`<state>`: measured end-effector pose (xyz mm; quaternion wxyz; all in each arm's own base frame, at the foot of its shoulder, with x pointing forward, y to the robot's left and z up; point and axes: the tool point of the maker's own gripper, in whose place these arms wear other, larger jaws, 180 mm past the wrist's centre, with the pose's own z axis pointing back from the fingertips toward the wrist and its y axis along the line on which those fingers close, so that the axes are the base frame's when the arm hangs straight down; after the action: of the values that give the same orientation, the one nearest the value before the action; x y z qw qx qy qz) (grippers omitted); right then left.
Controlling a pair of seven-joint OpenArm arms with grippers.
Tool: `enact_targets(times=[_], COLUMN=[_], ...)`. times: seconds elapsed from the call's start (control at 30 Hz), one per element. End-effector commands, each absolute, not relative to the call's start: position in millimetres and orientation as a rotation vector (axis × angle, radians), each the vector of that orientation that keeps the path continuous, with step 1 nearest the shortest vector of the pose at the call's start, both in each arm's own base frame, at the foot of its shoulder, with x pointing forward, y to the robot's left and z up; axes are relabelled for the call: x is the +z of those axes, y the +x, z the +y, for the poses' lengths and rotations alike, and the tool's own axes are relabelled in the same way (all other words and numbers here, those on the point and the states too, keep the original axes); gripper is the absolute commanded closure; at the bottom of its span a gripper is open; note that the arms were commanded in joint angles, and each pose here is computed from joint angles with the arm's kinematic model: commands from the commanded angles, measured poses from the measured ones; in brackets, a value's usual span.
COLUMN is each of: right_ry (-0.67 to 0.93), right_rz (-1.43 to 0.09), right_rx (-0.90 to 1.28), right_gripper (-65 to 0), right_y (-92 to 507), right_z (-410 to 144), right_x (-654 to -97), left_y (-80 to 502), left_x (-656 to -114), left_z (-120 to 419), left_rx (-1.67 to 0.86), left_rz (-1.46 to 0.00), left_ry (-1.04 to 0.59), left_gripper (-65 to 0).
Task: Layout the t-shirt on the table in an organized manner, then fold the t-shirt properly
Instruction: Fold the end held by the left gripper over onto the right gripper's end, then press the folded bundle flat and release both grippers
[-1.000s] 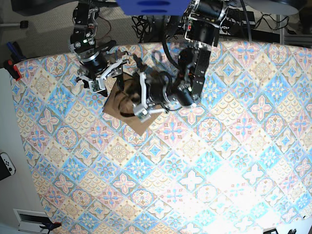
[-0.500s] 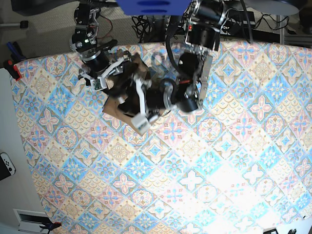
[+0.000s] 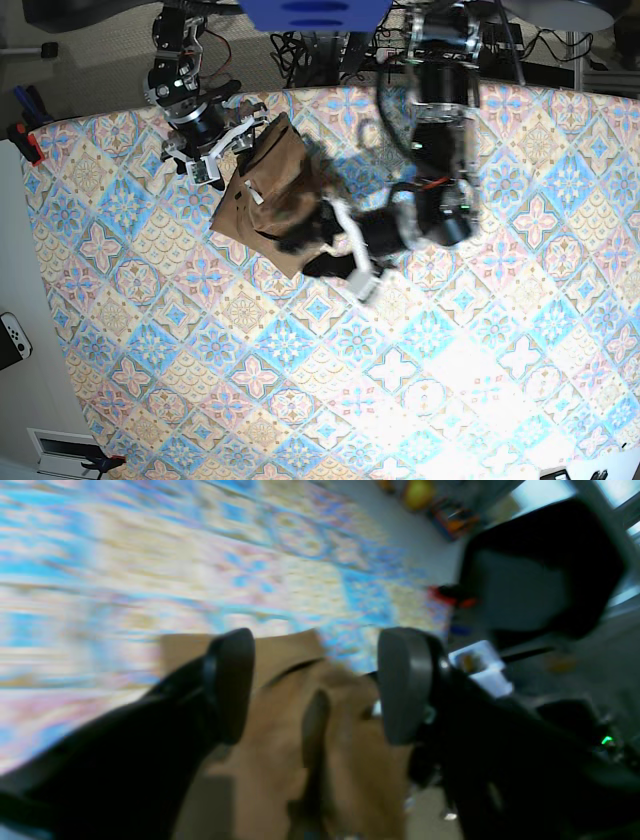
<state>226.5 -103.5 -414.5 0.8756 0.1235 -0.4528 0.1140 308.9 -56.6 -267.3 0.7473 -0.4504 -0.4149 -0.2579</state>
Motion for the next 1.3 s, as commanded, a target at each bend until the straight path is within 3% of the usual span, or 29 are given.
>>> enact_targets(times=[0.0, 0.17, 0.37, 0.53, 0.8, 0.93, 1.07, 1.27], right_ry=[0.273, 0.273, 0.271, 0.216, 0.037, -0.063, -0.135, -0.16], right_rz=[-0.991, -0.991, -0.992, -0.998, -1.001, -1.121, -1.254, -1.301], right_rx=[0.235, 0.235, 0.236, 0.197, 0.062, 0.039, 0.034, 0.046], right_gripper=[-35.9, -35.9, -35.9, -35.9, -35.9, -35.9, -35.9, -34.0], right_y=[232.5, 232.5, 233.0, 233.4, 222.5, 245.4, 271.9, 277.3], right_z=[-101.4, -101.4, -102.1, -126.4, -206.4, -236.9, -252.9, -254.9], right_x=[-404.1, -404.1, -403.1, -401.8, -397.8, -355.3, -308.4, -289.6], left_y=[313.2, 314.5, 314.3, 324.1, 308.6, 308.4, 308.2, 311.0], left_x=[-245.6, -271.9, -308.5, -332.7, -350.5, -350.1, -350.6, -349.3], left_z=[-58.8, -55.7, -60.1, -58.7, -86.7, -88.1, -87.5, -82.6], left_rx=[-0.59, -0.552, -0.481, -0.419, -0.517, -0.517, -0.518, -0.511], left_rz=[-0.978, -0.898, -0.777, -0.759, -0.721, -0.722, -0.721, -0.729], left_ry=[-1.009, -1.012, -1.047, -1.018, -0.992, -0.996, -0.994, -0.99], left_gripper=[-30.0, -18.4, -9.7, -0.4, 0.0, 0.0, 0.0, 0.0])
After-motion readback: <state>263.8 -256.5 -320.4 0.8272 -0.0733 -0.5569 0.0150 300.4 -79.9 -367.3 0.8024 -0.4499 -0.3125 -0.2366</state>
